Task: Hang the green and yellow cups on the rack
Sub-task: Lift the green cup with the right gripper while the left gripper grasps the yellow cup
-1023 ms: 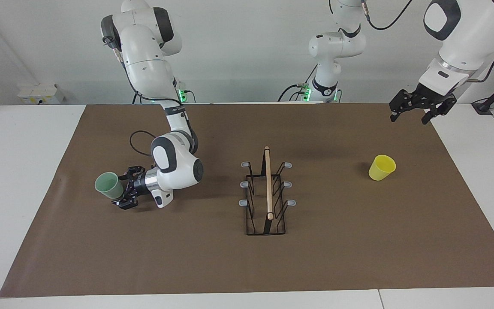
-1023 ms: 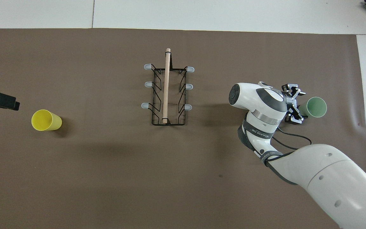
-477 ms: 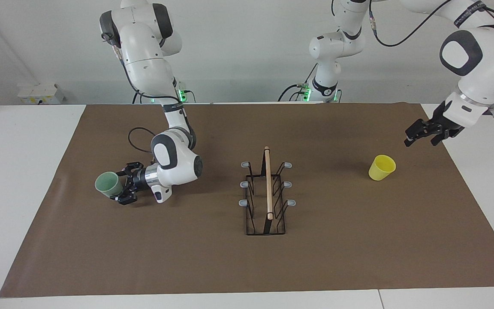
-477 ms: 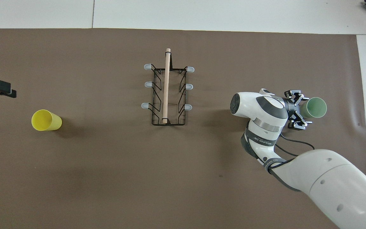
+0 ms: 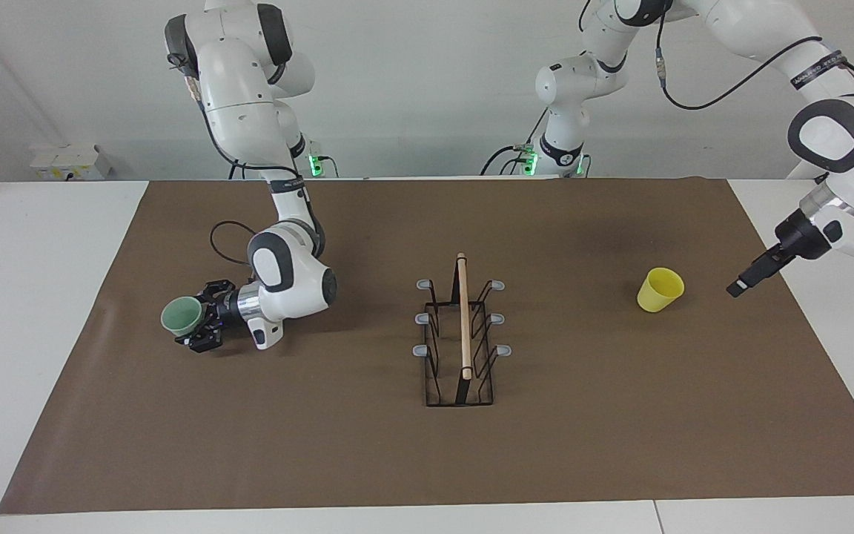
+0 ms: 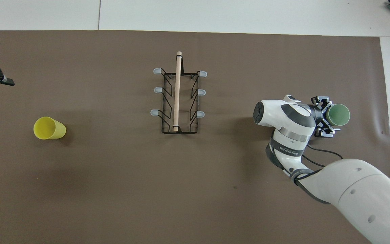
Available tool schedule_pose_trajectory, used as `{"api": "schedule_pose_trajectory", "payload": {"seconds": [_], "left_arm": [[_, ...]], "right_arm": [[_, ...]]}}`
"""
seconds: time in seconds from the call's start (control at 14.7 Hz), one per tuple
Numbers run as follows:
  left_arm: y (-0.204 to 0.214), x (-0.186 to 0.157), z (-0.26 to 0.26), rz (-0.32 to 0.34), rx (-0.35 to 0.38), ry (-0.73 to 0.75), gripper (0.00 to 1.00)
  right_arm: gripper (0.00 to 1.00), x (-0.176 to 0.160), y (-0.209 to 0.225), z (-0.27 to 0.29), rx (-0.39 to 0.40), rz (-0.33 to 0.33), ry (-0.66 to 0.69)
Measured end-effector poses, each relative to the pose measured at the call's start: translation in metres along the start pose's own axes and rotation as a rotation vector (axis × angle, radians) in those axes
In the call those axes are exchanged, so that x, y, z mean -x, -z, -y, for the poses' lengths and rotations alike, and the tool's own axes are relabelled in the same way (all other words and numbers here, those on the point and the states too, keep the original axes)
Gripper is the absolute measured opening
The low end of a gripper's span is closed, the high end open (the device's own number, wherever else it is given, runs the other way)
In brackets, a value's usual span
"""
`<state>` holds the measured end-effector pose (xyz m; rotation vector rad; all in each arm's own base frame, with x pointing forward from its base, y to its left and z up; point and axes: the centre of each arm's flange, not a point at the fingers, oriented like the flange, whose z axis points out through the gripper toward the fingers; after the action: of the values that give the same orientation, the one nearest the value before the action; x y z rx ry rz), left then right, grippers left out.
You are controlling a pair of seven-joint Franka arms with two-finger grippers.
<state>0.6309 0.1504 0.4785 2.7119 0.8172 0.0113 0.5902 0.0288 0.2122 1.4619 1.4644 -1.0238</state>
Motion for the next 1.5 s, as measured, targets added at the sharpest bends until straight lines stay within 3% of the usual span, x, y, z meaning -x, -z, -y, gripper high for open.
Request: {"api": "schedule_pose_trajectory", "payload": {"seconds": [0.07, 0.14, 0.41, 0.68, 1.02, 1.5], "left_arm": [[-0.003, -0.007, 0.002, 0.001, 0.011, 0.082, 1.00], [-0.009, -0.015, 0.003, 0.005, 0.017, 0.172, 1.00], [-0.037, -0.057, 0.038, 0.038, 0.065, 0.386, 1.00], [-0.059, -0.068, 0.078, 0.077, 0.060, 0.485, 1.00], [-0.105, -0.046, 0.096, 0.175, -0.002, 0.773, 1.00], [-0.142, -0.001, 0.097, 0.272, -0.024, 1.004, 1.00]], "right_arm": [[0.74, 0.000, -0.001, 0.000, 0.003, 0.003, 0.000], [0.70, 0.001, 0.000, 0.000, 0.004, 0.003, -0.012], [0.70, 0.004, 0.003, -0.003, 0.007, -0.007, -0.095], [0.70, 0.039, 0.031, -0.028, -0.079, -0.152, -0.252], [0.70, 0.108, 0.082, -0.045, -0.243, -0.452, -0.451], [0.70, 0.203, 0.143, -0.047, -0.354, -1.017, -0.711]]}}
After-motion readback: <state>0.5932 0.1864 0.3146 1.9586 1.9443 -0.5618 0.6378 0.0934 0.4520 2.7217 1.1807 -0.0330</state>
